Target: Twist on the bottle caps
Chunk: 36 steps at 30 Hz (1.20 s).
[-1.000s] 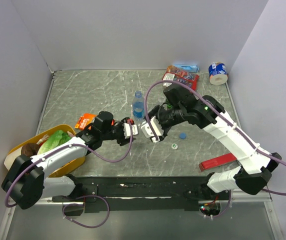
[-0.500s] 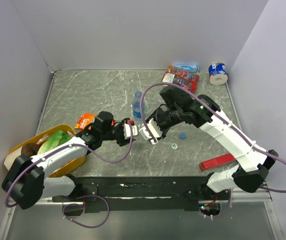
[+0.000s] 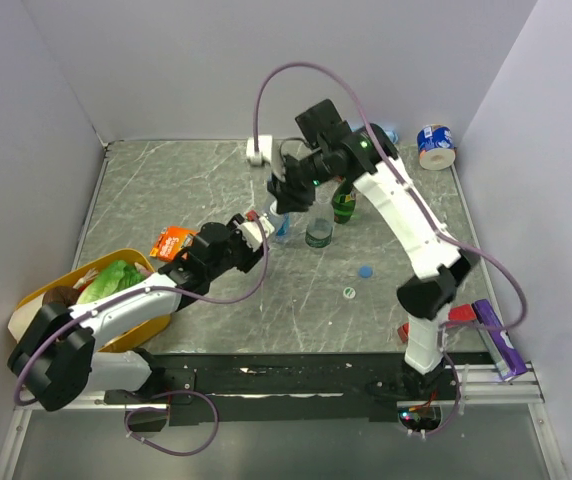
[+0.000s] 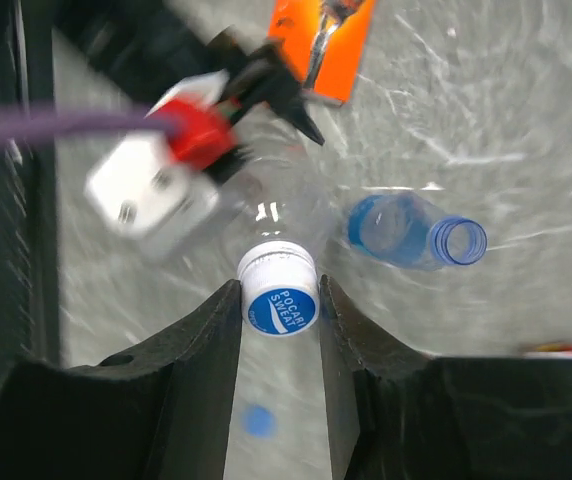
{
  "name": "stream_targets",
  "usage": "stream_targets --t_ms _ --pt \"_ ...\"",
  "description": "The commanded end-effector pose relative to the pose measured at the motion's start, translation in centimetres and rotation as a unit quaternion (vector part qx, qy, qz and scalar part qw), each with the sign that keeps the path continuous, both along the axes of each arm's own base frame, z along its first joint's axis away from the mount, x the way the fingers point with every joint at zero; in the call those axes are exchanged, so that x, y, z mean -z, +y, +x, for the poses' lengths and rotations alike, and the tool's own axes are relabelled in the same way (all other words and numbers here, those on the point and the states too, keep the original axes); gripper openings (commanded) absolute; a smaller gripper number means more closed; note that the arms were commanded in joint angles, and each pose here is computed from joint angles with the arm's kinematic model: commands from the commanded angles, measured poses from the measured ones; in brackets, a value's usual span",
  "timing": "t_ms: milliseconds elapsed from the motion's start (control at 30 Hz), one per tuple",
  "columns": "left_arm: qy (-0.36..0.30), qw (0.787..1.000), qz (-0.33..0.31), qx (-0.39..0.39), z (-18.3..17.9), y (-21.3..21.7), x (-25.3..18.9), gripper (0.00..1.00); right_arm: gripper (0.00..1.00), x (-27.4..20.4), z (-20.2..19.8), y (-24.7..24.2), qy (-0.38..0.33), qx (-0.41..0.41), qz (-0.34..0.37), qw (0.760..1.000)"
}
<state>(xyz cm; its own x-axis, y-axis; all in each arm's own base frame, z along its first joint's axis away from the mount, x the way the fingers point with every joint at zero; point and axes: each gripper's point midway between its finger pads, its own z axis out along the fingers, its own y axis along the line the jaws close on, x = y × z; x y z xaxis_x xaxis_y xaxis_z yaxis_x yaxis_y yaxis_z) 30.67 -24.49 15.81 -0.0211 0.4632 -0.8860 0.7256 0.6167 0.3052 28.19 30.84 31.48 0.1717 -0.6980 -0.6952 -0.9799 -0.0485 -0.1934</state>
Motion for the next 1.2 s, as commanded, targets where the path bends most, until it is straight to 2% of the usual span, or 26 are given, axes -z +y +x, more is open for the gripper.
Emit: stream_targets --t_ms 0,33,67,133,300,333,367,400,433,467,533,567,600,633,667,700,733,767,833,933,1167 --pt "-0.123 0.972 -0.132 -0.15 4.9 0.4 -10.9 0.01 0.0 1.3 -2.6 3.2 0.267 0.15 0.036 0.951" --pt "-0.127 0.97 -0.132 -0.159 5.0 0.6 -11.1 0.01 0.0 0.9 -2.9 3.7 0.266 0.156 0.039 0.95" --pt "-0.133 0.968 -0.126 -0.174 5.4 1.1 -11.1 0.01 0.0 1.1 -2.6 4.1 0.295 0.189 0.038 0.936" --pt "-0.132 0.968 -0.117 -0.178 5.5 1.3 -10.7 0.01 0.0 0.6 -2.3 4.4 0.304 0.214 0.049 0.927" --pt "-0.119 0.972 -0.086 -0.186 5.3 2.0 -8.8 0.01 0.0 -0.6 -1.8 3.5 0.297 0.242 0.063 0.921" --pt "-0.114 0.973 -0.079 -0.186 5.2 2.1 -8.3 0.01 0.09 -1.5 -2.3 3.6 0.315 0.221 0.076 0.92" --pt "-0.111 0.975 -0.066 -0.183 5.0 2.3 -7.6 0.01 0.42 -2.2 -1.7 2.9 0.31 0.221 0.09 0.92" --pt "-0.105 0.978 -0.056 -0.172 4.6 2.3 -6.8 0.01 0.57 -3.2 -1.5 2.5 0.302 0.214 0.104 0.923" --pt "-0.101 0.98 -0.047 -0.163 4.3 2.3 -6.2 0.01 0.67 -4.2 -1.5 2.3 0.3 0.199 0.119 0.925" --pt "-0.093 0.983 -0.034 -0.156 4.0 2.5 -5.3 0.01 0.73 -5.8 -2.3 1.9 0.294 0.153 0.144 0.932" --pt "-0.078 0.991 -0.02 -0.111 2.9 2.0 -4.1 0.01 0.75 -8.1 -2.5 0.2 0.259 0.116 0.179 0.942" --pt "-0.078 0.992 -0.021 -0.099 2.4 2.0 -4.1 0.01 0.75 -8.6 -2.5 -0.4 0.206 0.076 0.187 0.958" --pt "-0.062 0.997 -0.023 -0.041 1.0 0.7 -3.2 0.01 0.76 -7.5 -2.7 -0.9 0.183 0.059 0.175 0.966" --pt "-0.064 0.998 -0.01 -0.011 0.5 0.5 -3.0 0.01 0.76 -8.8 -4.1 -1.9 0.123 0.027 0.182 0.975" --pt "-0.066 0.998 -0.008 0.016 -0.3 0.3 -3.0 0.01 0.76 -6.2 -3.5 -2.5 0.058 -0.006 0.147 0.987" --pt "-0.063 0.997 -0.001 0.039 -1.0 0.1 -2.7 0.01 0.76 -5.5 -4.3 -2.4 0.02 -0.034 0.132 0.99" --pt "-0.068 0.993 0.005 0.098 -2.2 -0.9 -2.6 0.01 0.76 -6.3 -5.1 -3.4 -0.061 -0.067 0.124 0.988" --pt "-0.072 0.989 0.012 0.128 -3.0 -1.3 -2.9 0.01 0.77 -4.4 -4.9 -3.2 -0.083 -0.081 0.109 0.987" --pt "-0.07 0.979 0.032 0.187 -4.5 -1.8 -2.1 0.01 0.77 -4.6 -5.5 -3.6 -0.167 -0.111 0.094 0.975" --pt "-0.066 0.972 0.046 0.219 -5.3 -2.1 -1.7 0.01 0.75 -3.8 -6.2 -3.0 -0.22 -0.149 0.082 0.961" --pt "-0.074 0.965 0.045 0.247 -5.6 -2.9 -2.1 0.01 0.7 -1.4 -8.0 -1.9 -0.249 -0.22 0.05 0.942"
